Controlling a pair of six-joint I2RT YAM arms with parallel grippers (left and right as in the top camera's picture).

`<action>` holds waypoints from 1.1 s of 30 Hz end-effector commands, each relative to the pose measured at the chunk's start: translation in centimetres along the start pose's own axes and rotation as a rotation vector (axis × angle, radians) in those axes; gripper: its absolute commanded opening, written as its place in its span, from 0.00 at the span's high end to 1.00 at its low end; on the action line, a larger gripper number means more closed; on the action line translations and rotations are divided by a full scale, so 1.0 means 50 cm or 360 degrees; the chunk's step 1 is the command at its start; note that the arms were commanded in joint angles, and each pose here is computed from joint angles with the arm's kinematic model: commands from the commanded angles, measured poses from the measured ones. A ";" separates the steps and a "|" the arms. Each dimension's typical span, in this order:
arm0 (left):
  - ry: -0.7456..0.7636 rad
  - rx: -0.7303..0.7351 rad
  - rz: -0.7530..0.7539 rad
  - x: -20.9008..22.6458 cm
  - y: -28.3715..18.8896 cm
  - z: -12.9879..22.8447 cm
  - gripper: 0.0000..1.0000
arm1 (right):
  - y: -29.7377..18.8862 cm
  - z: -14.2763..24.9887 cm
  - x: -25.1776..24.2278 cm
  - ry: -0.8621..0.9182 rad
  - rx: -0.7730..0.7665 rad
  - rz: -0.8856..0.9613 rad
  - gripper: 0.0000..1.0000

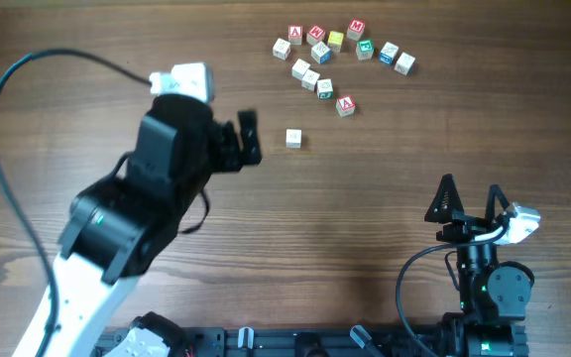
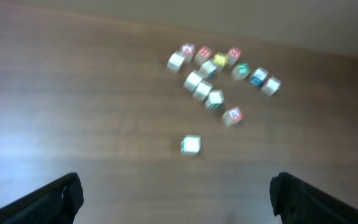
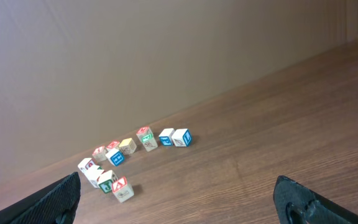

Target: Form a horizontal line

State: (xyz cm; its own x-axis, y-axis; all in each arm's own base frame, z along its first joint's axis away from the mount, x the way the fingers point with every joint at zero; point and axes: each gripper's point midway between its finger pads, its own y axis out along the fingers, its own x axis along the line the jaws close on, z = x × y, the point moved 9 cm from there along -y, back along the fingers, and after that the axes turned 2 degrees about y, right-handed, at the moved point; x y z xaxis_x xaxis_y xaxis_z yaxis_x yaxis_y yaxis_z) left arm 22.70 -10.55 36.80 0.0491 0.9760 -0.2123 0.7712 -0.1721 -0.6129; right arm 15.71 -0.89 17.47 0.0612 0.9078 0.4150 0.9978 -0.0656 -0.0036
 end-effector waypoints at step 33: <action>-0.0395 0.0156 -0.0577 0.198 -0.257 0.185 0.00 | 0.223 -0.093 0.141 0.0572 0.1168 -0.0314 0.00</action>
State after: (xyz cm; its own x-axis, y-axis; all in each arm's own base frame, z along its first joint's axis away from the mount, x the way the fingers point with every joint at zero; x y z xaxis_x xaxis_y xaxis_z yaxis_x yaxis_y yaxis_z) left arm 7.37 -0.05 35.59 -0.3591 0.9231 -0.1378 0.6430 0.1376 -0.7534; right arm 25.19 2.38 25.11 -0.0346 0.7596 0.6494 0.8097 0.4023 -0.4273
